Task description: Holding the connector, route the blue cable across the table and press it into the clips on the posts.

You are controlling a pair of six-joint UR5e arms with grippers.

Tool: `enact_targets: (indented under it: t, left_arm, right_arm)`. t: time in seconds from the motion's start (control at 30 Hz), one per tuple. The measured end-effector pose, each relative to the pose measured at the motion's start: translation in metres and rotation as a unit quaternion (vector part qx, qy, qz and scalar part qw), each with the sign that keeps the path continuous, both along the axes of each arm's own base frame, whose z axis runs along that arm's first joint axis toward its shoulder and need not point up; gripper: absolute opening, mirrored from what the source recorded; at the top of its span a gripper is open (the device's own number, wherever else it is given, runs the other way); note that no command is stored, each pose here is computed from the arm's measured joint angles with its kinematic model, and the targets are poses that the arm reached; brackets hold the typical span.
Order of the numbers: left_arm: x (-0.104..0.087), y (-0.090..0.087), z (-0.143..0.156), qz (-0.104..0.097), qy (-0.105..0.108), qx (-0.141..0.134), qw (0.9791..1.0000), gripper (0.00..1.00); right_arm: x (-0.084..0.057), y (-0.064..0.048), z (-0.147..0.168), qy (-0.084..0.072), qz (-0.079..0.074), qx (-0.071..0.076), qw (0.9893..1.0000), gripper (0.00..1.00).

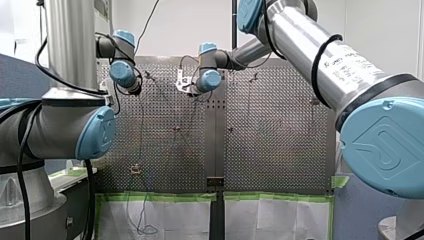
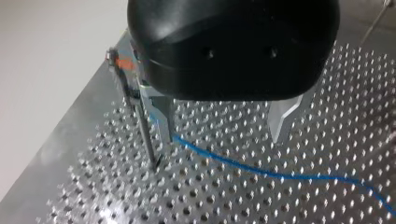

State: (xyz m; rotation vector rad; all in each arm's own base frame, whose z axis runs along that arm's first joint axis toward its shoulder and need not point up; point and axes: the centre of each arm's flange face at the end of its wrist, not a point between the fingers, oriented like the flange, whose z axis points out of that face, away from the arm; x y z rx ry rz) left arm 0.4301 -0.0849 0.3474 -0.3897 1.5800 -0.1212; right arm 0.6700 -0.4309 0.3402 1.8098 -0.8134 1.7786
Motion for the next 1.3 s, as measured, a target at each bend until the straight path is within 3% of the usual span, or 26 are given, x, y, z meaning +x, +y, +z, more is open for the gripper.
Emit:
enact_targets:
  t: [0.2, 0.47, 0.87, 1.3]
  left_arm:
    - [-0.011, -0.013, 0.010, -0.030, -0.009, -0.009, 0.9995, 0.99]
    - [-0.016, -0.024, 0.022, -0.047, -0.020, 0.021, 0.9985, 0.99]
    - [0.016, -0.058, 0.039, -0.056, -0.061, 0.077, 0.9935, 0.99]
    - [0.048, -0.105, 0.044, -0.053, -0.071, 0.128, 0.9878, 0.99]
  right_arm:
    - [-0.006, -0.006, -0.002, 0.005, -0.011, 0.004, 0.9999, 0.00]
    - [-0.012, -0.014, -0.003, 0.006, -0.018, 0.003, 0.9998, 0.00]
    - [-0.014, -0.018, -0.003, 0.007, -0.019, 0.003, 0.9998, 0.00]
    - [-0.018, -0.023, -0.003, 0.007, -0.023, 0.003, 0.9997, 0.00]
